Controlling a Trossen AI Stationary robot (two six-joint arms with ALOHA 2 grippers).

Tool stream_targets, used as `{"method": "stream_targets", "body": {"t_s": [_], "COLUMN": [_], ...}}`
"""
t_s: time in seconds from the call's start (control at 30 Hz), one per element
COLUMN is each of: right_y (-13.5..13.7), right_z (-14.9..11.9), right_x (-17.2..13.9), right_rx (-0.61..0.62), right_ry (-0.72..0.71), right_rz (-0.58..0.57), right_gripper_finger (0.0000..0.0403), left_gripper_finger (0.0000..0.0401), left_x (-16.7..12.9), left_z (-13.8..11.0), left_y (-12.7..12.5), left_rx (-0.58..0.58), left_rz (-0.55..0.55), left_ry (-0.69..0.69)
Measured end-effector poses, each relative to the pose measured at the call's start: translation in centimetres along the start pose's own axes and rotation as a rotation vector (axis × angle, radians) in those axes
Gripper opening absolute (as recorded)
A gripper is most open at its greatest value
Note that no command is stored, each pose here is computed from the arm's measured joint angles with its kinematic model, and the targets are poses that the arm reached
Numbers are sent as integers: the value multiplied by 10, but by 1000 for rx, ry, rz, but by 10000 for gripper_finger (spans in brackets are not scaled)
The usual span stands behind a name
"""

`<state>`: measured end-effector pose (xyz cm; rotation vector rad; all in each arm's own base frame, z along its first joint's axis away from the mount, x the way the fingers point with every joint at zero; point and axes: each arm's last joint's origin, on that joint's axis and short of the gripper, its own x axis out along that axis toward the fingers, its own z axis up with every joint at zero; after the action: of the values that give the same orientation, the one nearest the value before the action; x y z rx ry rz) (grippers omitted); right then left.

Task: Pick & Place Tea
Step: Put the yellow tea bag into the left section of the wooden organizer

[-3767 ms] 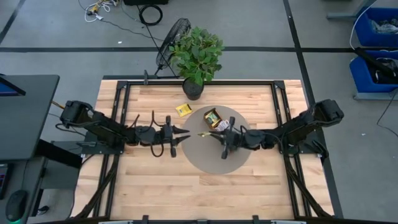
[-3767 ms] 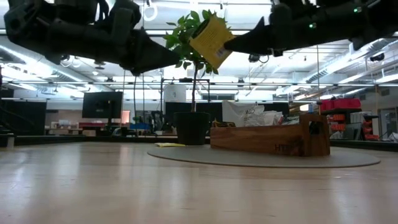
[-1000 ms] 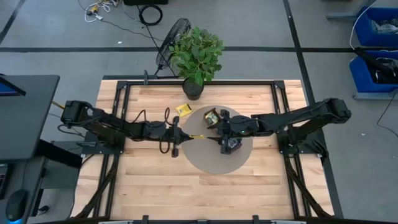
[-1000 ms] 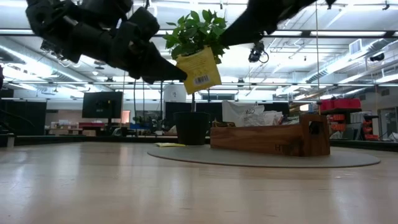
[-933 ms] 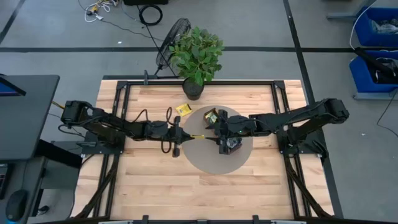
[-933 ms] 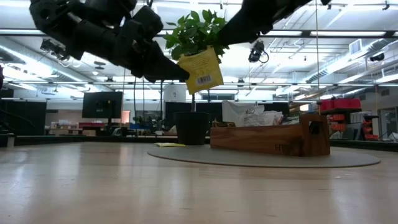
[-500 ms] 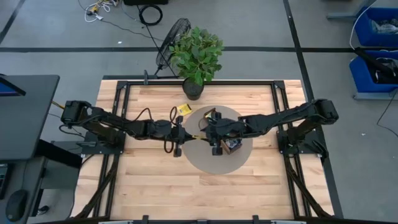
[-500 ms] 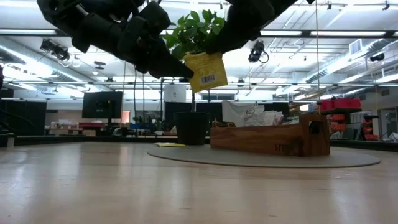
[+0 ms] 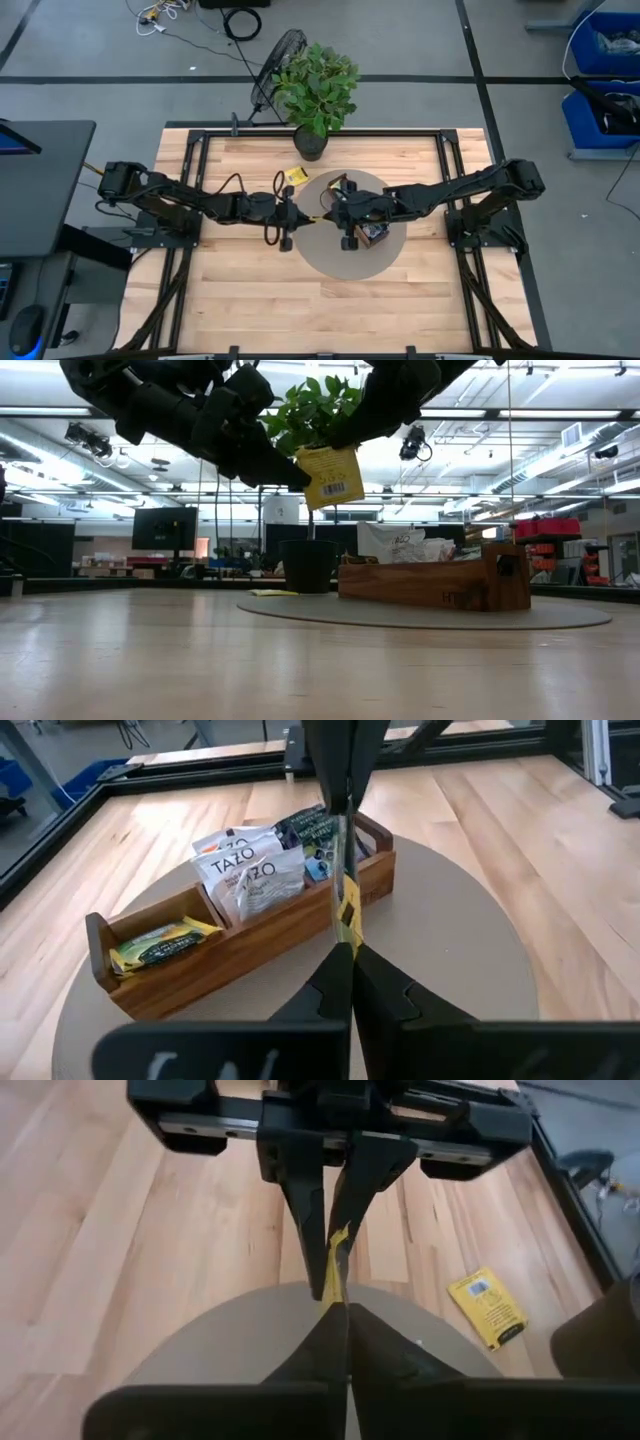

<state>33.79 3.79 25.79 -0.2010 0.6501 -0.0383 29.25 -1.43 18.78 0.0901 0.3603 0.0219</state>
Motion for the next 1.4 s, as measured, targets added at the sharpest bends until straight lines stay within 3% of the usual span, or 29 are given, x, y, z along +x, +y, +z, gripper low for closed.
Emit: {"method": "stream_targets", "body": {"t_s": [0.3, 0.5, 0.67, 0.97, 1.13, 1.4], "right_y": [-2, -4, -5, -12, -13, -17], "right_z": [-5, -12, -20, -45, -55, -71], "right_x": [0, -1, 1, 0, 6, 19], "right_rx": [84, 131, 165, 323, 380, 434], "right_ry": [55, 106, 74, -9, -90, -69], "right_rz": [-95, -200, -264, -650, -724, -779], "right_gripper_finger": [2, 1, 1, 0, 0, 0], "left_gripper_finger": [66, 91, 94, 94, 94, 94], "left_x": [-1, -10, -22, -35, -40, -41], "left_z": [2, -11, -28, -40, -44, -46], "left_y": [5, -5, -4, 7, 13, 19], "left_rx": [-32, 9, -13, -53, -62, -92], "left_rz": [180, 101, 97, 161, 193, 214], "left_ry": [-16, -146, -220, -258, -278, -286]}}
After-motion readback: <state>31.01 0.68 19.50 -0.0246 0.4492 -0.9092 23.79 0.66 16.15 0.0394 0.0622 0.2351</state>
